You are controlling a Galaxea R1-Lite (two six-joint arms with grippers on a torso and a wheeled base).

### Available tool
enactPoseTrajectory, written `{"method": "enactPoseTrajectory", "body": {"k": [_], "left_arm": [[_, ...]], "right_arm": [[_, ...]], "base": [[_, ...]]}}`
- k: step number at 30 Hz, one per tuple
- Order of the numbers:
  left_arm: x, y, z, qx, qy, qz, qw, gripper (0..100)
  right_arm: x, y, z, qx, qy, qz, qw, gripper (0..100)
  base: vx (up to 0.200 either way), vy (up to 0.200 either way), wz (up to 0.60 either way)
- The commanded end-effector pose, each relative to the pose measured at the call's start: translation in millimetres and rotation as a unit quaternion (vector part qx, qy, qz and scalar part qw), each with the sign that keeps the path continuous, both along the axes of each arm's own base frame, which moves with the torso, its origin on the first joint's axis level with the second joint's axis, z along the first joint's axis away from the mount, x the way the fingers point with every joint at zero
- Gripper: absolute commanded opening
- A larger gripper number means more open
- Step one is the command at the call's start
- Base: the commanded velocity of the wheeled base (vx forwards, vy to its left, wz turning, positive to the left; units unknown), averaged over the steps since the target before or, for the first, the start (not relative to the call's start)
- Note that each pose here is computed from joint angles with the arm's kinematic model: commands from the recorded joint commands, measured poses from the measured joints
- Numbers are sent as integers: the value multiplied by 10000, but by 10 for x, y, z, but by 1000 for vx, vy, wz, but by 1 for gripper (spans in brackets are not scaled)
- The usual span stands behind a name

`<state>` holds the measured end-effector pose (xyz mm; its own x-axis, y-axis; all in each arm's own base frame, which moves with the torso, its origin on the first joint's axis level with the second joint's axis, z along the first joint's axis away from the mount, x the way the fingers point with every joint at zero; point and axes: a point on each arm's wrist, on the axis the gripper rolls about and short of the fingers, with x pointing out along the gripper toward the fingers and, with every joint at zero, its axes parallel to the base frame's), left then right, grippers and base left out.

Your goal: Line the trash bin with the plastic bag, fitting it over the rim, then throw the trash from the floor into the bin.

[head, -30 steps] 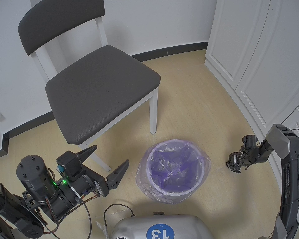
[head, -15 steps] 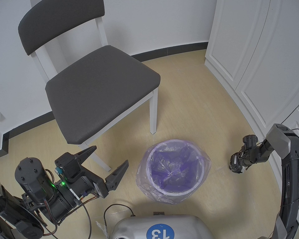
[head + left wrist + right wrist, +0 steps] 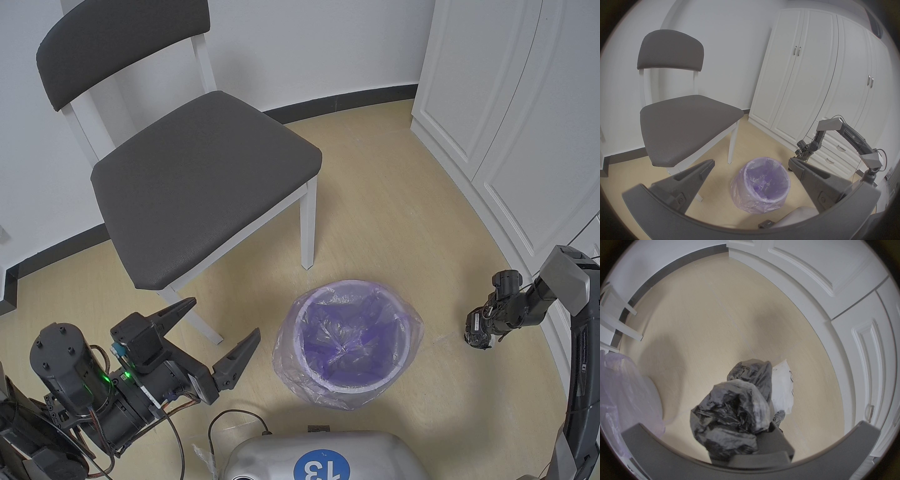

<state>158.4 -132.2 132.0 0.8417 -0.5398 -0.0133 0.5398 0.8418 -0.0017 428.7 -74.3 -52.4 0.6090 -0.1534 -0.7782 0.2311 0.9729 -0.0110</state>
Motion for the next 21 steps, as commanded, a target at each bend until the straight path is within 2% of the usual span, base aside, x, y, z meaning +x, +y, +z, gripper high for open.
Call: {"method": "enactPoseTrajectory", "body": {"k": [1,3,4,6,7,12,13,16,21], "left_arm": [[-160,-15,-26,-42,-162,-316,9994,100],[-191,-18,-28,36,-245,-377,9990,100],[-228,-2,-13,241,-436,-412,9979,100],[-248,22,5,399,-601,-398,9966,100],[-248,22,5,399,-601,-398,9966,100],[-242,21,106,268,-829,-346,9956,100],[-242,21,106,268,-829,-346,9956,100],[-189,-18,172,130,-933,-296,9951,100],[-180,-8,227,96,-1069,-228,9940,100]], "right_arm": [[-128,25,417,-68,-267,84,9996,0],[-151,36,483,-90,-309,109,9994,0],[-201,51,613,-117,-405,139,9990,0],[-262,80,762,-142,-524,167,9984,0],[-262,80,762,-142,-524,167,9984,0],[-554,311,1355,-144,-1076,395,9933,0],[-554,311,1355,-144,-1076,395,9933,0],[-755,465,1650,-171,-1426,575,9880,0],[-1198,813,2068,-217,-2224,1012,9694,0]], "base": [[0,0,0],[0,0,0],[0,0,0],[0,0,0],[0,0,0],[0,0,0],[0,0,0],[0,0,0],[0,0,0]]}}
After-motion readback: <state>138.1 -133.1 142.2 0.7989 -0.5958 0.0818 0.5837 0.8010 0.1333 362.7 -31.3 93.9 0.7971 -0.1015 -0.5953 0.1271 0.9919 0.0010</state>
